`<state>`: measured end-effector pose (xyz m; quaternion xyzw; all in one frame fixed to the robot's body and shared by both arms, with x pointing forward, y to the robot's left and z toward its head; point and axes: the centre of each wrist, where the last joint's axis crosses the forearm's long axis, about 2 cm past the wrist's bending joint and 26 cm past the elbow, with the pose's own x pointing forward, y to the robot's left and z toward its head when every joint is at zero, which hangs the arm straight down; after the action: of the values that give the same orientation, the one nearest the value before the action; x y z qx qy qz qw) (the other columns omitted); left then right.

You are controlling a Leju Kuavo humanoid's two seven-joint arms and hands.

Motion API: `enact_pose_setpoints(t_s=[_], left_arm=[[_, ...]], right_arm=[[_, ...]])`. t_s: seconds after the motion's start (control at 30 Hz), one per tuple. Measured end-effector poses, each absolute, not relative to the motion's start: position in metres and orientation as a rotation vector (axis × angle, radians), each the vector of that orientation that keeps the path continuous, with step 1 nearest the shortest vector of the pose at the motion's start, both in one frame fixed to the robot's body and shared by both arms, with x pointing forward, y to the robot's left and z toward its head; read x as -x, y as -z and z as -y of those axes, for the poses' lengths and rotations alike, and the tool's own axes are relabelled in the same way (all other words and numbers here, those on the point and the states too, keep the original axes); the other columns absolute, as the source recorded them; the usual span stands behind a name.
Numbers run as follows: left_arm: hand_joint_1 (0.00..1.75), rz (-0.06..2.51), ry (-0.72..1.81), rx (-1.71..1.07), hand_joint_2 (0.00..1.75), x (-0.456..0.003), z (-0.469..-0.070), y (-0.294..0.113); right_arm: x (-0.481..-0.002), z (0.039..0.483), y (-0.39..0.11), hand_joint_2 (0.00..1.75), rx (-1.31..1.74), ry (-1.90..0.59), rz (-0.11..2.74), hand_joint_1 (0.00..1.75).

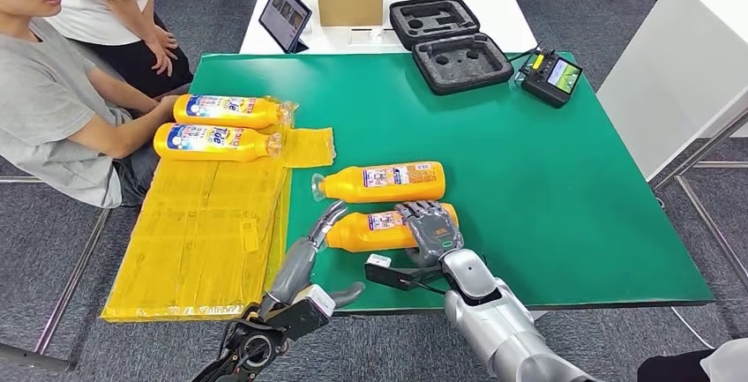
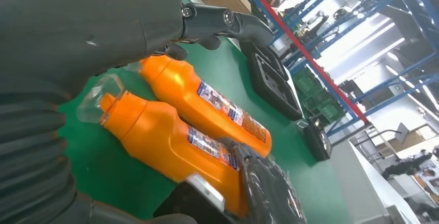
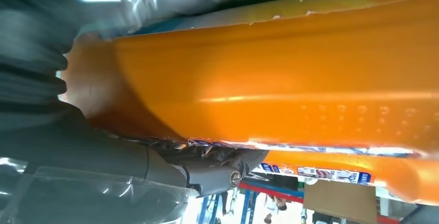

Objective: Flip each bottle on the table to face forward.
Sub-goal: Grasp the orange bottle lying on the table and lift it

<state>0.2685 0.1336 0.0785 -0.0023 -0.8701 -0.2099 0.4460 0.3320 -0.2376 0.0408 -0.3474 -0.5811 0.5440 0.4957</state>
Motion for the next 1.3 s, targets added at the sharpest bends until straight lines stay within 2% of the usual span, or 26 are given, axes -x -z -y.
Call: enact_pose_setpoints(t_s=[0.13,0.33,0.57,0.8,1.03,1.17,1.3], left_arm=[[0.00,2.153,0.528,0.017,1.75,-0.269,-0.132,-0.079],[0.00,2.177,0.498,-0.026,1.75,-0.269,-0.128,-0.081],[0.00,2.231,0.266,-0.146,1.75,-0.269,-0.127,-0.097],[0.00,2.344,0.109,-0.239,1.75,-0.264,-0.126,-0.127],[0.00,2.412,0.017,-0.223,1.75,-0.259,-0.127,-0.149],[0.00,2.376,-0.045,-0.169,1.75,-0.258,-0.126,-0.149],[0.00,2.262,-0.034,0.002,1.75,-0.256,-0.120,-0.131]], right_arm=[[-0.335,0.244,-0.042,1.75,0.669,-1.232,1.497,1.75],[-0.334,0.259,-0.038,1.75,0.467,-0.975,1.634,1.75],[-0.321,0.263,-0.027,1.75,0.316,-0.684,1.744,1.75],[-0.314,0.261,-0.024,1.75,0.298,-0.531,1.761,1.75],[-0.313,0.260,-0.024,1.75,0.296,-0.501,1.762,1.75],[-0.311,0.259,-0.023,1.75,0.302,-0.431,1.766,1.75],[-0.303,0.256,-0.022,1.75,0.306,-0.346,1.785,1.75]])
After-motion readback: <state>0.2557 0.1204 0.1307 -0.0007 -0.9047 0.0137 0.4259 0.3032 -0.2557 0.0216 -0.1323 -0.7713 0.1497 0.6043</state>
